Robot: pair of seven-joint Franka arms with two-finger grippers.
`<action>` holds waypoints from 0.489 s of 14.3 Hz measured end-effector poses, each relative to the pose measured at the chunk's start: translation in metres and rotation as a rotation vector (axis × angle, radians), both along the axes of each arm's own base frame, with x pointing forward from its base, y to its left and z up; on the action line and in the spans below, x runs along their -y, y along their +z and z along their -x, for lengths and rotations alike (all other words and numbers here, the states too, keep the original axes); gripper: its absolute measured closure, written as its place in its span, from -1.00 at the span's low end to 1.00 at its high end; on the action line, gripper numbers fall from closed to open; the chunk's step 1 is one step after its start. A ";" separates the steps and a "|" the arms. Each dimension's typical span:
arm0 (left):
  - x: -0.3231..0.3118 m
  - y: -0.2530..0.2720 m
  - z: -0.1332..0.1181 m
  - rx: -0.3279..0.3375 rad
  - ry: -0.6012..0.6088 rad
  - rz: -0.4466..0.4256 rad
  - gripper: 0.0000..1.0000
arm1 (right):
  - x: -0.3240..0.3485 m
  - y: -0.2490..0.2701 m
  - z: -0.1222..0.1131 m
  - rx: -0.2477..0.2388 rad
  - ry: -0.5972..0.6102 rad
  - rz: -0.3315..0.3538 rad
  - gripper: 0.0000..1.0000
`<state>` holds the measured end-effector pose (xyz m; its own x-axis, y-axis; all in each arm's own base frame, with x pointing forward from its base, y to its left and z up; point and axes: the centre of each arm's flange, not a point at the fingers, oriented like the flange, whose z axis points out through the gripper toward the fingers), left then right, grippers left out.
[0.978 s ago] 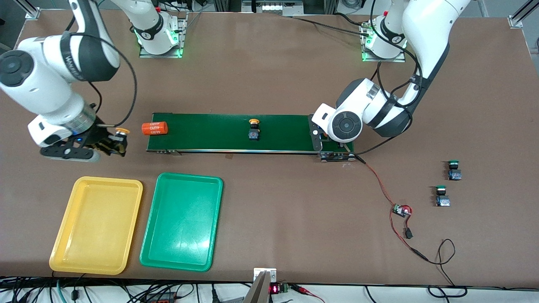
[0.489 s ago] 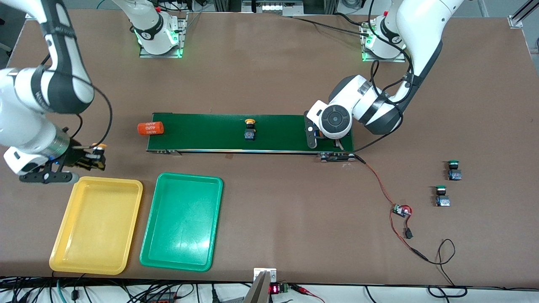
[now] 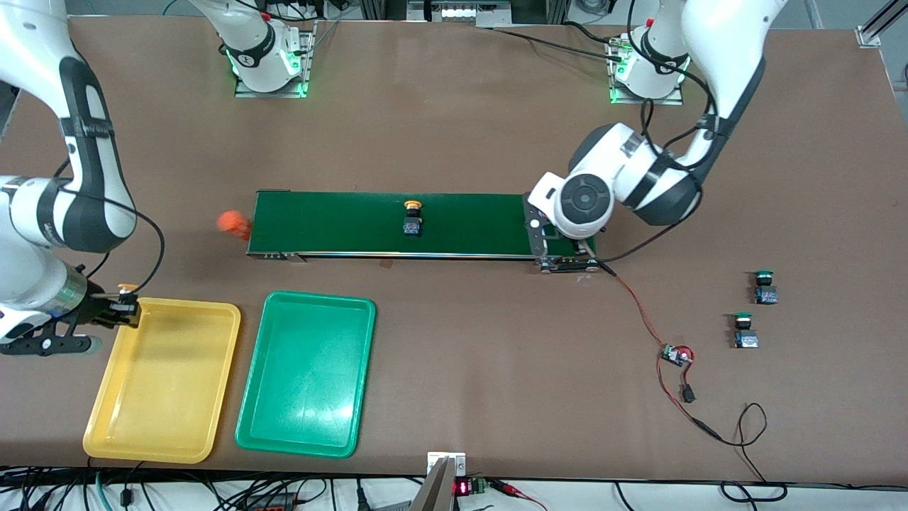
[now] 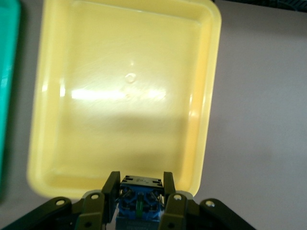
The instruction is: Sort buttons by color to trays
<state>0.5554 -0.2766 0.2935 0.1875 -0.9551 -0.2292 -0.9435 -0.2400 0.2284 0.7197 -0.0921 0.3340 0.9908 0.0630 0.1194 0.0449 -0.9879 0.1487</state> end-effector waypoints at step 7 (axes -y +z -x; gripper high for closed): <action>-0.106 0.012 -0.039 0.099 0.500 -0.177 -1.00 | 0.021 -0.076 -0.014 0.075 0.005 0.020 0.19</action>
